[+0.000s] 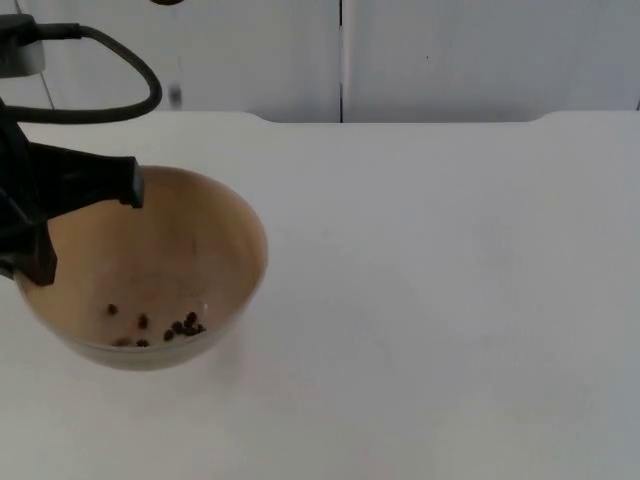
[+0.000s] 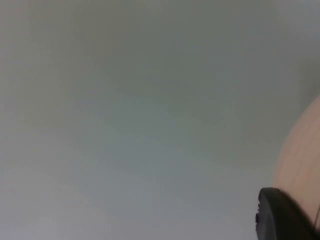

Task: Pick up the bowl with the left hand and pour the coffee beans from the cup into the bowl with the right hand.

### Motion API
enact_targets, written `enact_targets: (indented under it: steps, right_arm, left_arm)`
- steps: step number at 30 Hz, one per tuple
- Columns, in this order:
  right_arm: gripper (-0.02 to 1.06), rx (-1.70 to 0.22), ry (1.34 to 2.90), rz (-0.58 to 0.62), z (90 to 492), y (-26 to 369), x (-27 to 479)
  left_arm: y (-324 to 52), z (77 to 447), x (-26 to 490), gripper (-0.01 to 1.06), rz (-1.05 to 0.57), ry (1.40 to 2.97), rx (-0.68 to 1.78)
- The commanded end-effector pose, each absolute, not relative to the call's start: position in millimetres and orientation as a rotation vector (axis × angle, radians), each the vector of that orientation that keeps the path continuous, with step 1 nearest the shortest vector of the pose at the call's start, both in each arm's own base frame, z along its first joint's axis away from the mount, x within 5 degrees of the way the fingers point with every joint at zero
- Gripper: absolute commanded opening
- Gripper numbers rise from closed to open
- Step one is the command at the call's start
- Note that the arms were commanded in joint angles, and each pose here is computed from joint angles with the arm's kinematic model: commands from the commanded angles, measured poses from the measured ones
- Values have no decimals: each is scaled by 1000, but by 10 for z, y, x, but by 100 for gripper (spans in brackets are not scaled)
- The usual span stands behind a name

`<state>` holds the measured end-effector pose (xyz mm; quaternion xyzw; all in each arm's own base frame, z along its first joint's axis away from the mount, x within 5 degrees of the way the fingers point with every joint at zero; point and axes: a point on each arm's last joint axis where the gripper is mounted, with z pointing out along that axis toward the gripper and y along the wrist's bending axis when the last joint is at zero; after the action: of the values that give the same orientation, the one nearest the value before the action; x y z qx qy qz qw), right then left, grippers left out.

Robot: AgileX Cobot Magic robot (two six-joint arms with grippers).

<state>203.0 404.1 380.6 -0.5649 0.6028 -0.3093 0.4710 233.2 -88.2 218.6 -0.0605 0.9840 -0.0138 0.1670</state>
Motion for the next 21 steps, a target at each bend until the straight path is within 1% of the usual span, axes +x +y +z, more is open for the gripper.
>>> enact_targets:
  steps: [1,10,21]
  right_arm:
    - [0,-1374,1445,-765,3894,4026,2005]
    - [0,-1415,1414,-797,3894,4027,2003]
    - [0,-1414,1384,-805,3912,4049,1970]
  left_arm:
    - [-904,2220,2328,0,-67,2784,-173]
    - [-906,2220,2329,0,-70,2783,-174]
    - [-908,2221,2332,0,-73,2780,-174]
